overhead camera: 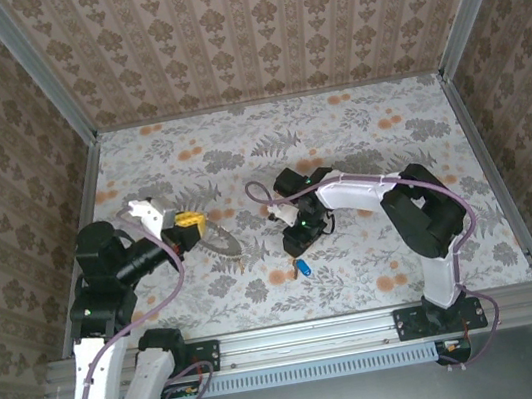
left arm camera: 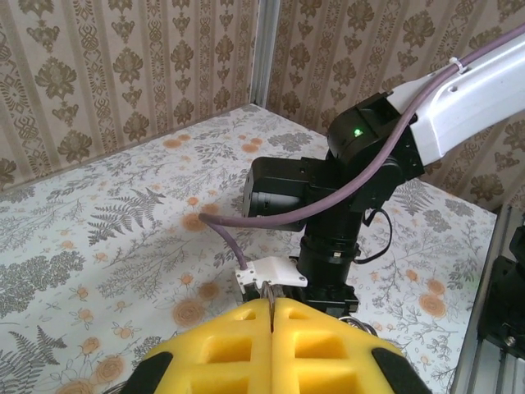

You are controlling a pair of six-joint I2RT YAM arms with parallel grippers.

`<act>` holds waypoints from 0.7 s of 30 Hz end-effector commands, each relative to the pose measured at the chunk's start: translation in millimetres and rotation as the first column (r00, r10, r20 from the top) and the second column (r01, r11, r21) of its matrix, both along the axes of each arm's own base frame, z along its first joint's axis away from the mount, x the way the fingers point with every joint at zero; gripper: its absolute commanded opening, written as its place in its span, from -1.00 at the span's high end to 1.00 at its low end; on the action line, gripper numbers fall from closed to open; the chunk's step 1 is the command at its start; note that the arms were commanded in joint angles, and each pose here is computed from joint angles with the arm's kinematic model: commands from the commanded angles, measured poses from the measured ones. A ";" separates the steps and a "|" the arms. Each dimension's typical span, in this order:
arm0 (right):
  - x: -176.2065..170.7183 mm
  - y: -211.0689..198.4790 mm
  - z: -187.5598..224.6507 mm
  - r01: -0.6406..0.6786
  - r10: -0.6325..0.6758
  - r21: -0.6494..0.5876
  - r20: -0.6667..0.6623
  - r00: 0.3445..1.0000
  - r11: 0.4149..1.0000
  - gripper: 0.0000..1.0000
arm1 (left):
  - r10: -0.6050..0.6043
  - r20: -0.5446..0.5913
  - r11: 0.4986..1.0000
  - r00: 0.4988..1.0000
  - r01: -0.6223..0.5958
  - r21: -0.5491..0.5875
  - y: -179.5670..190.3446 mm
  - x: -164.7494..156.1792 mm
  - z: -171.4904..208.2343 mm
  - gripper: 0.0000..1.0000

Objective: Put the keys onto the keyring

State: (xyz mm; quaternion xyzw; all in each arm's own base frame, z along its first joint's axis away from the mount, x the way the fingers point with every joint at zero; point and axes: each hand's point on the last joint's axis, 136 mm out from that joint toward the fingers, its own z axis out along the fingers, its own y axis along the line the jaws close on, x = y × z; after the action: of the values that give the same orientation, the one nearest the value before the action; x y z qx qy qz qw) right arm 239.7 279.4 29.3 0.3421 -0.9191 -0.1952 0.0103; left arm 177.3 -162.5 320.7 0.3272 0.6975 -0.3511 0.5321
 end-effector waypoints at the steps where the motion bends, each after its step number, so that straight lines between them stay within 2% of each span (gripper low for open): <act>1: -7.4 -3.7 -1.3 -0.024 0.023 -0.021 -0.050 0.999 0.999 0.34 | -0.024 0.048 0.999 0.999 0.026 -0.038 -1.5 -3.4 13.1 1.00; 12: -8.5 -2.0 -7.5 -0.034 0.033 -0.025 -0.067 0.997 0.999 0.44 | -0.024 0.050 0.999 0.998 0.026 -0.043 -1.1 -4.2 13.8 1.00; 21: -7.4 1.3 -7.4 -0.029 0.029 -0.008 -0.065 0.997 1.000 0.64 | -0.022 0.051 0.999 0.998 0.024 -0.041 -0.8 -3.9 13.9 1.00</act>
State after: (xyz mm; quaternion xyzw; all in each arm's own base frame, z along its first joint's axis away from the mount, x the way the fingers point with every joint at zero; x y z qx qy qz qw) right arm 234.0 276.0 18.5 0.3468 -0.9180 -0.1888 0.0371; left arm 176.7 -163.1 321.8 0.3256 0.6930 -0.3602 0.5330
